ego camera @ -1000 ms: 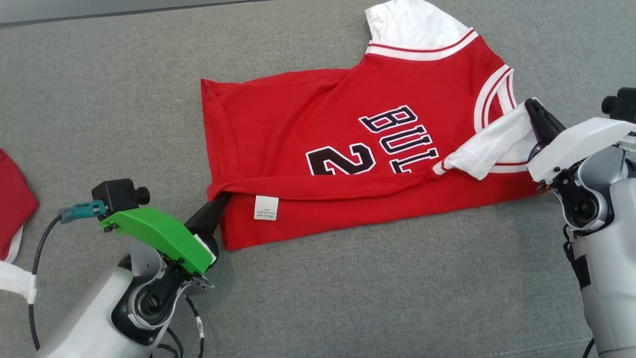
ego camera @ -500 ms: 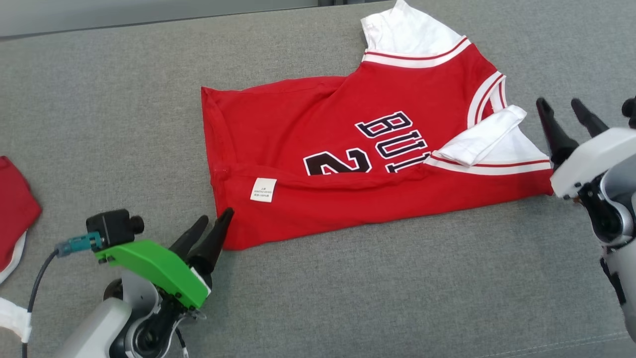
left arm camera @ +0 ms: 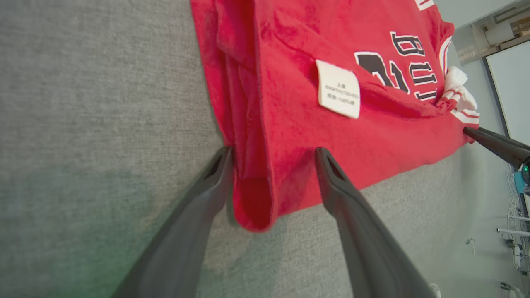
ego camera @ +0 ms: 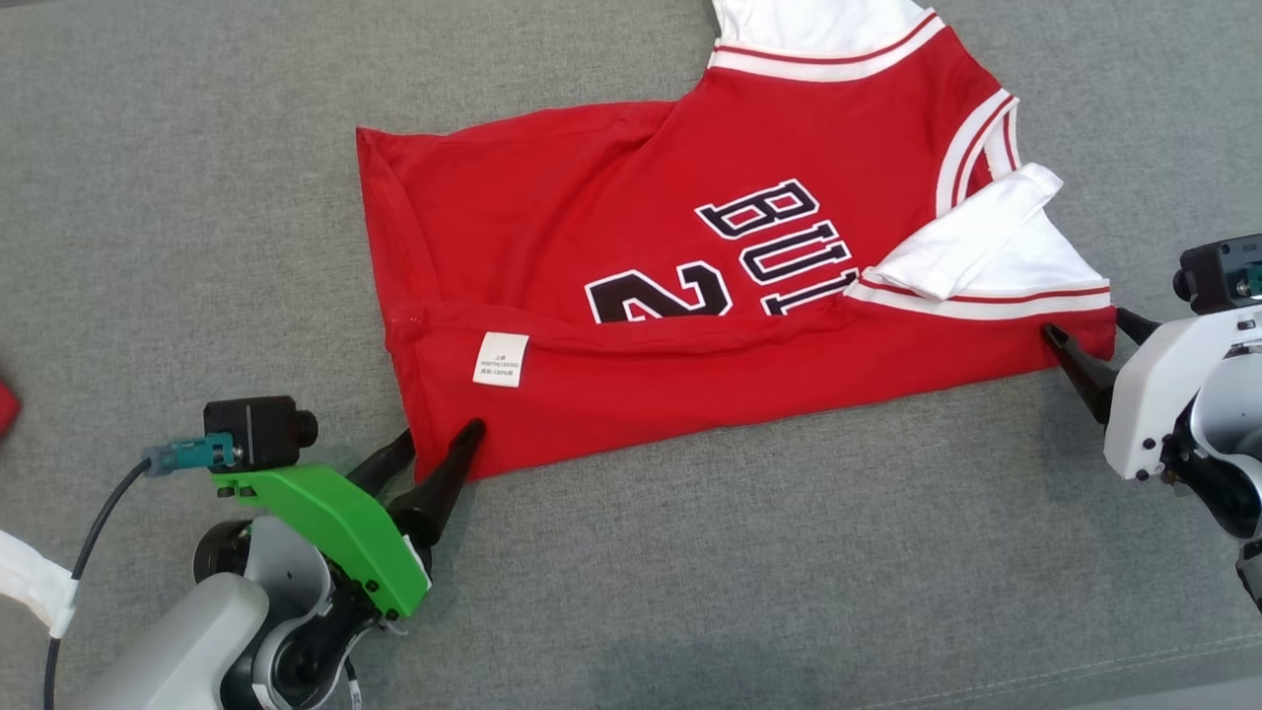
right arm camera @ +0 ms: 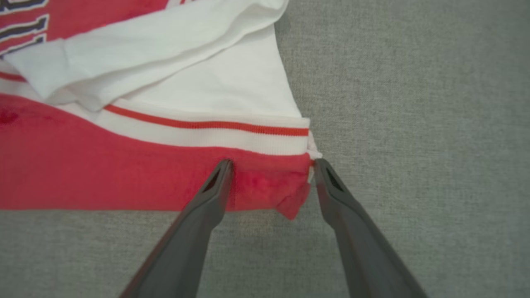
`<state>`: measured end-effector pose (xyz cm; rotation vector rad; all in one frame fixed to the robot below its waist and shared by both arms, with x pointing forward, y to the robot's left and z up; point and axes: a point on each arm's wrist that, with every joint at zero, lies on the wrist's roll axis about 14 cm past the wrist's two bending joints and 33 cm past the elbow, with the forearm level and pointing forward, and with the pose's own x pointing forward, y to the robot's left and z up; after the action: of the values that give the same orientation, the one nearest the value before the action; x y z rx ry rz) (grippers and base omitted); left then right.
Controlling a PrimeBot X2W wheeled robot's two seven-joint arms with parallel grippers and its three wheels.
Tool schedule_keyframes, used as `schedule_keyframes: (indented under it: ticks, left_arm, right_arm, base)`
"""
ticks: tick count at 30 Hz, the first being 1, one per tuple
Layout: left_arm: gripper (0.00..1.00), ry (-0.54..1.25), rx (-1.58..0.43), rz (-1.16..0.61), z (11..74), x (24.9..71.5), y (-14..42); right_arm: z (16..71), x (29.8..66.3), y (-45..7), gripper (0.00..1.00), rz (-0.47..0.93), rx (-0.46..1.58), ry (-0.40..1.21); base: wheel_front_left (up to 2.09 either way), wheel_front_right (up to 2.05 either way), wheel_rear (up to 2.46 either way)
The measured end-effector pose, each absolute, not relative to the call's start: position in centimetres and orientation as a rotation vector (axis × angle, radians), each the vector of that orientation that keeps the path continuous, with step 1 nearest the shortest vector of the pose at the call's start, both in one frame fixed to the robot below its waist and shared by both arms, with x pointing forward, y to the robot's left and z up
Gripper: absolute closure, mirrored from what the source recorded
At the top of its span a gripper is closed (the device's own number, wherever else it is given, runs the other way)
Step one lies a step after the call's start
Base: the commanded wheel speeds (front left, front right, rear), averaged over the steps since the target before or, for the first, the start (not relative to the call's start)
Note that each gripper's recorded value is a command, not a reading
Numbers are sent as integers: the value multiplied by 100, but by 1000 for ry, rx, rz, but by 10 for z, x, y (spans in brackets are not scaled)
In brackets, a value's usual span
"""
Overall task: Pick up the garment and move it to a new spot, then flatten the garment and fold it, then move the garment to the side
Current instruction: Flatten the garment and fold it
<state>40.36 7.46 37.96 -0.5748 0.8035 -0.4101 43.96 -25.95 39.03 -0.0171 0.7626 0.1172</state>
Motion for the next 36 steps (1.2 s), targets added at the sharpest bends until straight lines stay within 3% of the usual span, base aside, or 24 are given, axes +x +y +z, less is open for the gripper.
schedule_keyframes:
  ticks: [10,11,12,13,14,26,36]
  left_arm:
    - [0,868,-501,-430,363,409,72]
    - [31,871,-497,-439,363,409,70]
    - [100,872,-496,-443,362,409,70]
    - [100,880,-494,-455,361,408,69]
    - [100,901,-485,-485,361,404,65]
    - [100,899,-490,-493,384,383,85]
    - [100,919,-527,-586,422,316,76]
  right_arm:
    - [371,450,-252,0,135,-37,836]
    - [369,450,-250,0,141,-35,848]
    - [367,449,-248,0,145,-29,858]
    - [366,448,-247,64,149,-27,867]
    - [366,448,-246,100,153,-17,870]
    - [393,431,-256,100,163,18,876]
    - [426,370,-276,100,165,33,915]
  base:
    - [0,0,0]
    - [0,0,0]
    - [0,0,0]
    - [0,0,0]
    - [0,0,0]
    - [0,0,0]
    - [0,0,0]
